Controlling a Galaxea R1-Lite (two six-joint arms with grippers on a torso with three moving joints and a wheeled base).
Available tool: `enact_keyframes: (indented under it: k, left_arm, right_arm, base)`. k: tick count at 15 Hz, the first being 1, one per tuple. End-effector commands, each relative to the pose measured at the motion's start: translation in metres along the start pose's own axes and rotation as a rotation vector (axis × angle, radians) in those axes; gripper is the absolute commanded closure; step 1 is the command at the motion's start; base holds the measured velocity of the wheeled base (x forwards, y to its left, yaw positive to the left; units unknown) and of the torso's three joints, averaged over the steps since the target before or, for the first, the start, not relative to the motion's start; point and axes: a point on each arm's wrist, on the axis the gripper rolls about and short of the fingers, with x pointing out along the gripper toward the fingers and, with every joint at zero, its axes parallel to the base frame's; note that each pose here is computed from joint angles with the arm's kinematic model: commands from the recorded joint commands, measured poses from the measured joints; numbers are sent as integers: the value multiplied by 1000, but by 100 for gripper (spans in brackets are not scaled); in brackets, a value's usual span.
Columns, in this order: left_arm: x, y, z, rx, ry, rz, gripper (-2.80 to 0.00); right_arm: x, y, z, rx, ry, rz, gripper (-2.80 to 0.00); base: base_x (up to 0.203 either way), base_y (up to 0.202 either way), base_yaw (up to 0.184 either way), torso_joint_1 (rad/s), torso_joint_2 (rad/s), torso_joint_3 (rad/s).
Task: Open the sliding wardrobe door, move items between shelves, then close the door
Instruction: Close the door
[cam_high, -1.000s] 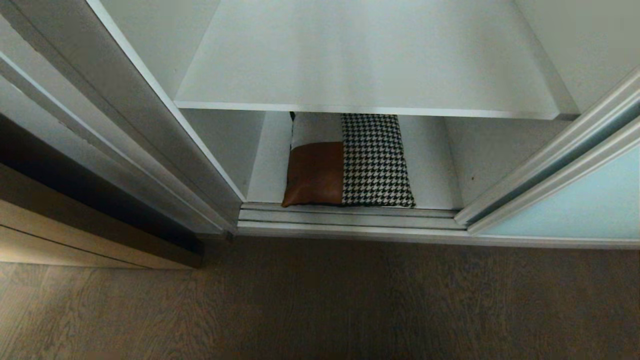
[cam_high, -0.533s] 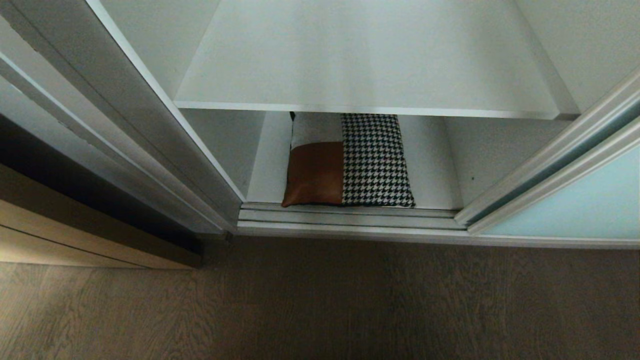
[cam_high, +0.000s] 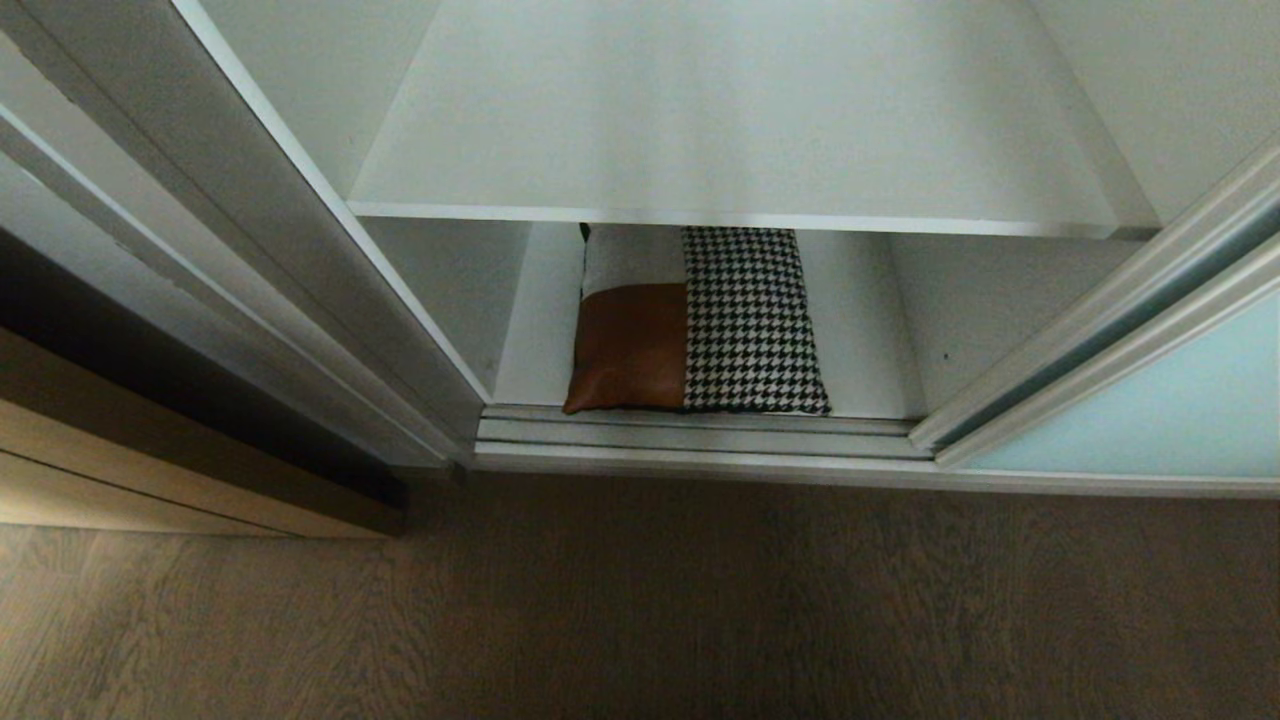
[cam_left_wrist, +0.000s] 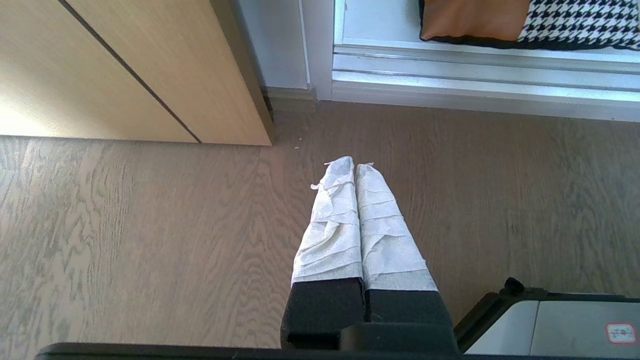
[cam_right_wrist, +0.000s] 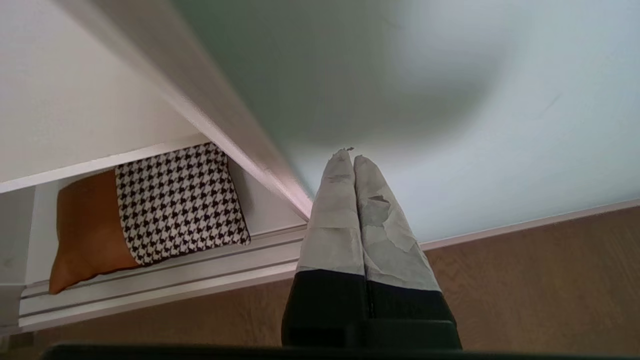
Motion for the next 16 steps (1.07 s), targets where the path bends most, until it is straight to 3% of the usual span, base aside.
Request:
enact_keyframes:
  k: [1,5,10,16]
  left_arm:
    - [0,0,0,0,2,0,0]
    - [0,0,-1,0,2,0,0]
    - [0,0,-1,0,2,0,0]
    - [0,0,0,0,3,0,0]
  right_arm:
    - [12,-2,-2,1,6,16,0]
    - [18,0,1,-35,-74,53,0]
    - [28,-3,-6,-26,-48,61,0]
    - [27,22,-14,-26,-25,169,0]
  base:
    - [0,0,0,0,0,0]
    - [0,0,0,0,0,0]
    - [0,0,0,0,0,0]
    - [0,0,0,0,0,0]
